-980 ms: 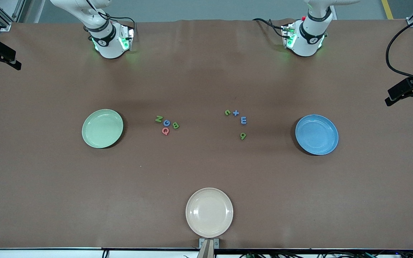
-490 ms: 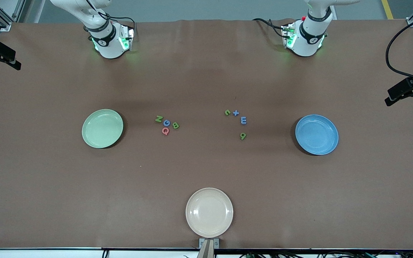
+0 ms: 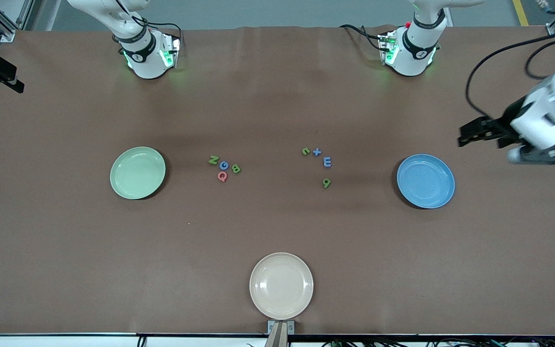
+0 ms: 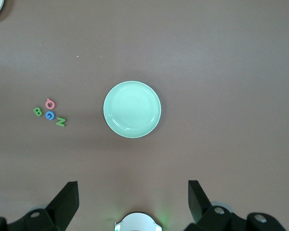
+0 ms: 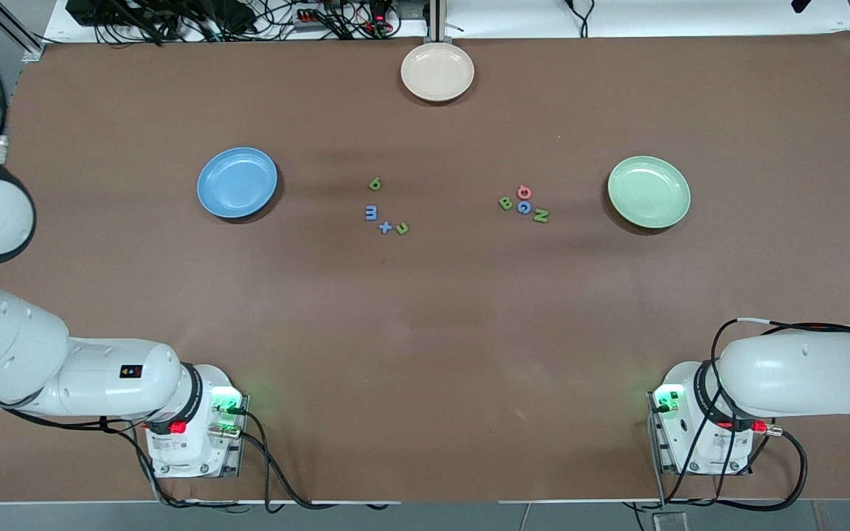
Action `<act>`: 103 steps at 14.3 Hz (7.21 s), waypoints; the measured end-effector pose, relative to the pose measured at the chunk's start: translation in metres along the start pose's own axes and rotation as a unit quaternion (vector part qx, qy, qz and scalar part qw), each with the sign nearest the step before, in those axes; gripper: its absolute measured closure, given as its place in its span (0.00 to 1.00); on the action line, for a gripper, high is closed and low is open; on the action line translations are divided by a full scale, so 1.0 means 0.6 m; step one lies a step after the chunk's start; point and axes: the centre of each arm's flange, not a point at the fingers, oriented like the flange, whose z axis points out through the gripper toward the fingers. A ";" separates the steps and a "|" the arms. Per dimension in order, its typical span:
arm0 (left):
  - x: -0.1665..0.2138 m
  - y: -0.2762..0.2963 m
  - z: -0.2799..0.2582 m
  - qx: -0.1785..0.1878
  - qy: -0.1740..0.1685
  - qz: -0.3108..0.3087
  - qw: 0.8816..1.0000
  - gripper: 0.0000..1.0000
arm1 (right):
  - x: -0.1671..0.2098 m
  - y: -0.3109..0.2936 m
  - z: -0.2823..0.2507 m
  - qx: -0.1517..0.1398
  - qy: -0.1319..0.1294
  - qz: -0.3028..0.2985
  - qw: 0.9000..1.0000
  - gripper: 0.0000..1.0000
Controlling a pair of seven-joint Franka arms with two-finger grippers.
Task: Sort upper and lower case letters into plates
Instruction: 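Move the right gripper and the left gripper toward the letter clusters, then grasp the pink O with the right gripper while the left gripper grasps green b, then drop the O on the green plate while the left gripper drops b on blue, then grasp the green Z with the right gripper while the left gripper grasps blue 3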
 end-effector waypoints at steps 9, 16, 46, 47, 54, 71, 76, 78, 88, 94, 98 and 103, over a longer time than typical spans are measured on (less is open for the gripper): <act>0.073 0.205 0.222 0.022 -0.024 -0.030 0.999 0.00 | 0.138 0.024 0.178 -0.002 -0.058 0.009 0.998 0.00; 0.075 0.362 0.423 0.036 0.007 -0.038 0.999 0.00 | 0.199 -0.113 0.317 0.020 -0.062 0.106 0.992 0.00; -0.013 0.376 0.683 0.040 0.053 -0.006 0.998 0.41 | 0.072 -0.545 0.877 0.008 0.025 0.205 0.978 0.32; -0.012 0.376 0.682 0.040 0.054 -0.006 0.998 0.43 | 0.071 -0.547 0.877 0.008 0.025 0.205 0.978 0.33; -0.013 0.384 0.679 0.039 0.056 -0.003 0.998 0.64 | 0.086 -0.532 0.864 0.005 0.031 0.212 0.977 0.64; 0.060 0.149 0.476 0.093 0.037 0.022 0.995 0.69 | 0.019 -0.064 0.805 -0.017 0.007 0.091 0.996 0.64; 0.041 -0.046 0.477 0.111 0.012 0.073 0.991 0.69 | 0.001 -0.062 0.831 -0.021 -0.004 0.090 0.996 0.64; 0.029 -0.088 0.503 0.121 0.018 0.085 0.989 0.69 | -0.001 -0.062 0.840 -0.022 -0.010 0.090 0.996 0.49; -0.021 -0.141 0.589 0.121 0.009 0.097 0.988 0.69 | 0.058 -0.249 0.763 -0.011 0.012 0.120 0.993 0.00; -0.022 -0.145 0.598 0.117 0.011 0.097 0.988 0.65 | 0.013 -0.368 0.809 -0.014 0.023 0.137 0.990 0.00; -0.011 -0.115 0.572 0.116 0.032 0.108 0.987 0.27 | -0.002 -0.411 0.837 -0.013 0.037 0.150 0.988 0.00; -0.007 0.006 0.532 0.113 0.037 0.051 0.992 0.00 | -0.025 -0.450 0.890 -0.019 0.043 0.165 0.985 0.00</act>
